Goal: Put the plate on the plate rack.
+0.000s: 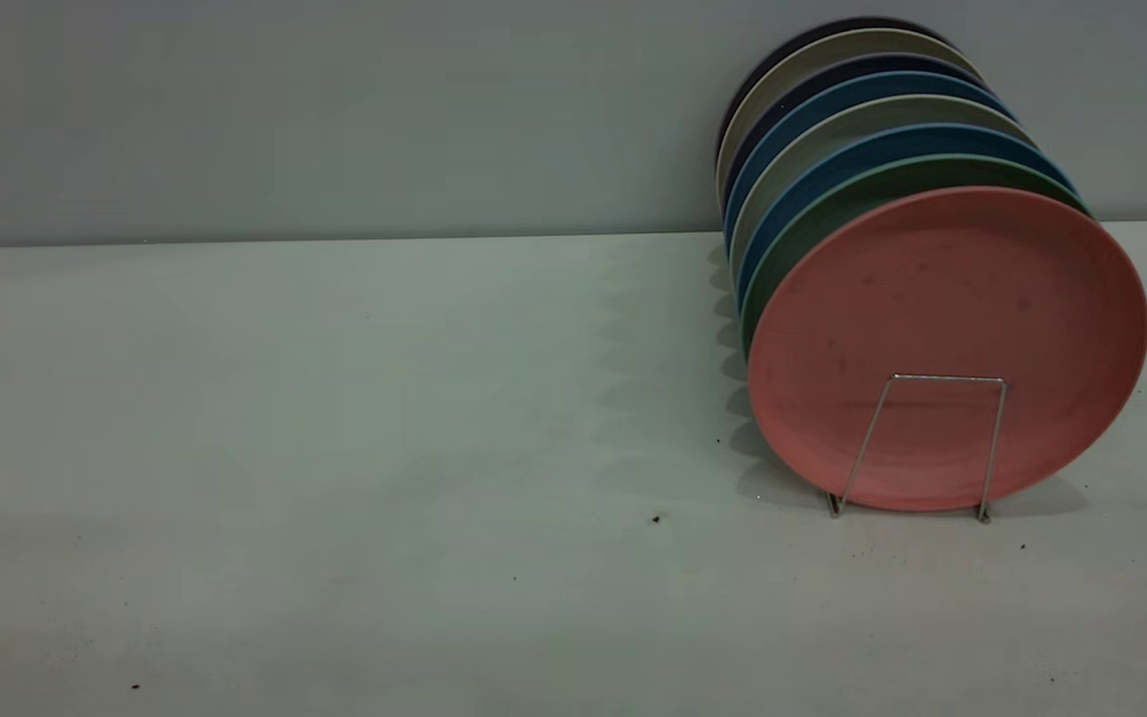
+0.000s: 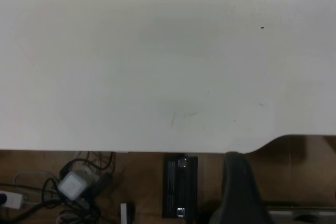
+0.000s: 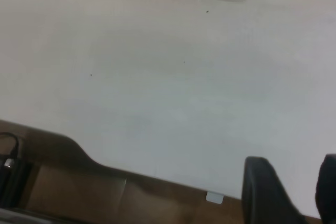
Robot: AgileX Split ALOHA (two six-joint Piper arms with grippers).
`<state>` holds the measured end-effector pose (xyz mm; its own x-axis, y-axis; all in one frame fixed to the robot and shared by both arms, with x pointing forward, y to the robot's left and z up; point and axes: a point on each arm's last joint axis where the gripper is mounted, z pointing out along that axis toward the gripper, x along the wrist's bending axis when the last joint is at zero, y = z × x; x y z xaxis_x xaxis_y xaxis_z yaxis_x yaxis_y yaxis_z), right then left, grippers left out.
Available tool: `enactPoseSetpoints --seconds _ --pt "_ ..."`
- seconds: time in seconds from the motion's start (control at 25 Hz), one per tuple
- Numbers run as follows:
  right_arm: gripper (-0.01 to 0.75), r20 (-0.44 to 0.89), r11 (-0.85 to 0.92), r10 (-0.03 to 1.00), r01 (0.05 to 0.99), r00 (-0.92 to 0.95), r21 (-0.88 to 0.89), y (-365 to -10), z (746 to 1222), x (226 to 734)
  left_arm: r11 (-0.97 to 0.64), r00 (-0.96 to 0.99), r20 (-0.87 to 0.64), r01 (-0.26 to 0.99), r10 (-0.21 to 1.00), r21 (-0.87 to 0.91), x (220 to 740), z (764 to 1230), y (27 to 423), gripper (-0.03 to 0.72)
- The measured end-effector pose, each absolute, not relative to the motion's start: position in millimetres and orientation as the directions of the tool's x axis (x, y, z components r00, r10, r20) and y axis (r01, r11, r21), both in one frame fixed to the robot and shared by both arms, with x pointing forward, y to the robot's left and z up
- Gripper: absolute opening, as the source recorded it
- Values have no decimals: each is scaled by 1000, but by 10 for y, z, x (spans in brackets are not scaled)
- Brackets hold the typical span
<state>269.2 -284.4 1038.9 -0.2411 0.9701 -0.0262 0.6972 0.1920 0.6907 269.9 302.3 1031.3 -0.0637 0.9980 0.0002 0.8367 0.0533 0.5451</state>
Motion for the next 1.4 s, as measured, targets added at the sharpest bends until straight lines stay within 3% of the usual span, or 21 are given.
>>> enactPoseSetpoints --seconds 0.48,1.0,1.4 --pt "263 -27 191 970 694 -240 695 -2844 10390 2683 50 -66 4 799 998 599 2611 10331 3012 466" --pt "263 -86 216 959 497 -270 840 -2835 10413 2315 9 -38 19 629 999 777 2243 10331 2970 466" --pt "263 -86 214 958 484 -273 848 -2830 10409 2285 -21 10 19 622 1000 783 2221 10325 2976 466"
